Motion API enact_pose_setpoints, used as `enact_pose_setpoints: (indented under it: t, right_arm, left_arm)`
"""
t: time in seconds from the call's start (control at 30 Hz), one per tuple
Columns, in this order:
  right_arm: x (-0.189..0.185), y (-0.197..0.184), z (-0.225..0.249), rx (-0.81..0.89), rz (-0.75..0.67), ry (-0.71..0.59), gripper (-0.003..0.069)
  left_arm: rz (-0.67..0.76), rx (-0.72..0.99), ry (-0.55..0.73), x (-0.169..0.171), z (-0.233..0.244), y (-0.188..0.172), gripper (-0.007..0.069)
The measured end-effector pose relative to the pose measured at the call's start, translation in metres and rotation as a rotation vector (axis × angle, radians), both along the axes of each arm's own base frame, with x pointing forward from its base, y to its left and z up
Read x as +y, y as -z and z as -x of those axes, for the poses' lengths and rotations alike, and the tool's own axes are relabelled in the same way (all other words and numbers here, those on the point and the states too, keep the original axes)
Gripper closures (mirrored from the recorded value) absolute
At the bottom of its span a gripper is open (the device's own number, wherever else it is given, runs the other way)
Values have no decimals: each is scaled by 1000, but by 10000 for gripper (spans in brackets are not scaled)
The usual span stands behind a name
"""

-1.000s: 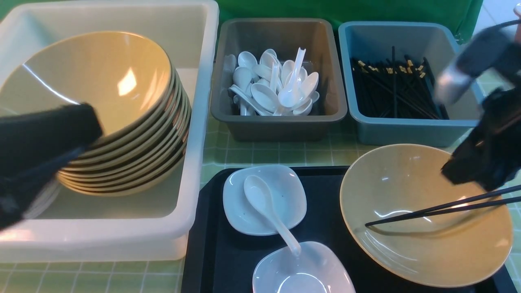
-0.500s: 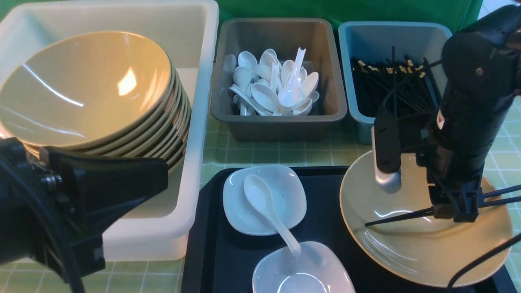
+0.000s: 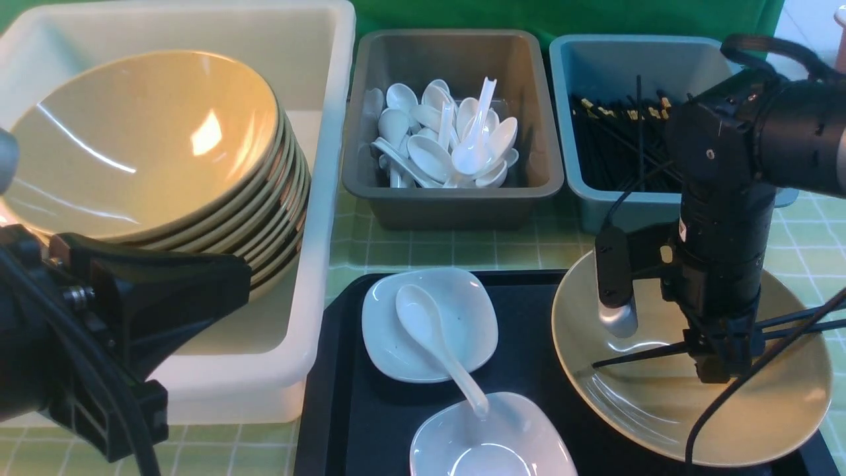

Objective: On green table put chopsticks spoon bowls plates into blue grey white boxes.

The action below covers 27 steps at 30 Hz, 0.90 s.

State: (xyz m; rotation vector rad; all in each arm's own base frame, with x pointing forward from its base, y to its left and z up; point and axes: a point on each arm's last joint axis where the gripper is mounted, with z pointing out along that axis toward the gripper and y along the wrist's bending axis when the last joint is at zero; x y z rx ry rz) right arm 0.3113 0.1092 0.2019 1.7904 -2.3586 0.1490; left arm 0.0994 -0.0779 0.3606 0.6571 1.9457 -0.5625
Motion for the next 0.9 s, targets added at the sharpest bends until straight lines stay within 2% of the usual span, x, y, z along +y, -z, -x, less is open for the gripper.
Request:
enact_pose_setpoints:
  t: [0.03, 0.17, 0.23, 0.27, 0.3, 0.33, 0.63, 0.9]
  right_arm:
    - [-2, 2, -1, 5, 3, 15, 219]
    - [-7, 4, -4, 3, 9, 71, 358]
    - [-7, 2, -5, 6, 12, 86, 484]
    - [-7, 2, -5, 7, 12, 87, 508]
    - [-7, 0, -4, 17, 17, 98, 574]
    - [-7, -1, -4, 19, 19, 105, 596]
    - [2, -27, -19, -58, -61, 173, 617]
    - [8, -75, -42, -231, -170, 296, 619]
  left_arm:
    - [1, 0, 0, 0, 0, 0, 627]
    - [1, 0, 0, 0, 0, 0, 627]
    - [1, 0, 0, 0, 0, 0, 627]
    - [1, 0, 0, 0, 0, 0, 627]
    - [1, 0, 0, 0, 0, 0, 627]
    - [2, -1, -1, 0, 0, 0, 627]
    - [5, -6, -3, 0, 0, -1, 627]
    - [12, -17, -10, 0, -1, -1, 627]
